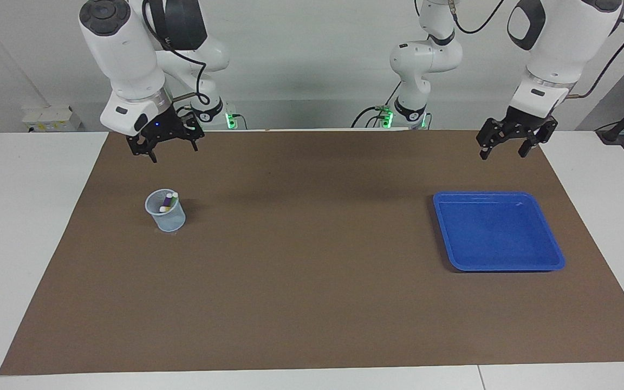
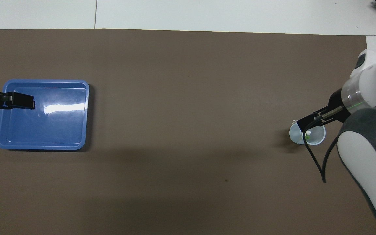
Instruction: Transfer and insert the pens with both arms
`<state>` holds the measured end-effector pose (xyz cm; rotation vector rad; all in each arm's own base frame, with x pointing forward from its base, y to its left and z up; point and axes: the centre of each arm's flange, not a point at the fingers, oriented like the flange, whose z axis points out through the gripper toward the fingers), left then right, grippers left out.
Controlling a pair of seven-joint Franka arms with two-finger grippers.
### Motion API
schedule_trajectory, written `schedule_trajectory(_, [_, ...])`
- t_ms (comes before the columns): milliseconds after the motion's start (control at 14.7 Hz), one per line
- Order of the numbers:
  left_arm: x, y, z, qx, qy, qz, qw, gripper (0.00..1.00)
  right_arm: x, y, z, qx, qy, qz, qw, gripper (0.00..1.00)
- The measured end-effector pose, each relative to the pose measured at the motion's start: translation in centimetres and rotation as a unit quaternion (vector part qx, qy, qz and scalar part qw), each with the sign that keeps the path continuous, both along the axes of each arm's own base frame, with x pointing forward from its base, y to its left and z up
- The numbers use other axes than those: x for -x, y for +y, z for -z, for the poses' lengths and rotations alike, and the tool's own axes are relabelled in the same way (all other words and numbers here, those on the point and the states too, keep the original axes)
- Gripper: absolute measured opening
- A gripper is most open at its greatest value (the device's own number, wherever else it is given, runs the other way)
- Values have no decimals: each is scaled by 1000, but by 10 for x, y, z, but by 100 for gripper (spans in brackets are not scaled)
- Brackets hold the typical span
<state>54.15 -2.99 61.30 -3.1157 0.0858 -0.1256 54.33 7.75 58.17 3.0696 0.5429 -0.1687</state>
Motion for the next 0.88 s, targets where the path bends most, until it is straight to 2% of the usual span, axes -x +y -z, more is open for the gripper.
schedule_trajectory(204, [0, 5, -15, -1, 3, 9, 1000, 100, -1, -6, 0, 0, -1, 9, 1000, 100])
schedule_trajectory(611, [7, 1, -29, -17, 19, 37, 999, 100, -10, -38, -4, -3, -25, 38, 999, 100])
schedule_trajectory(883, [8, -10, -31, -17, 18, 52, 998, 100, -15, -48, -7, -5, -44, 48, 998, 100])
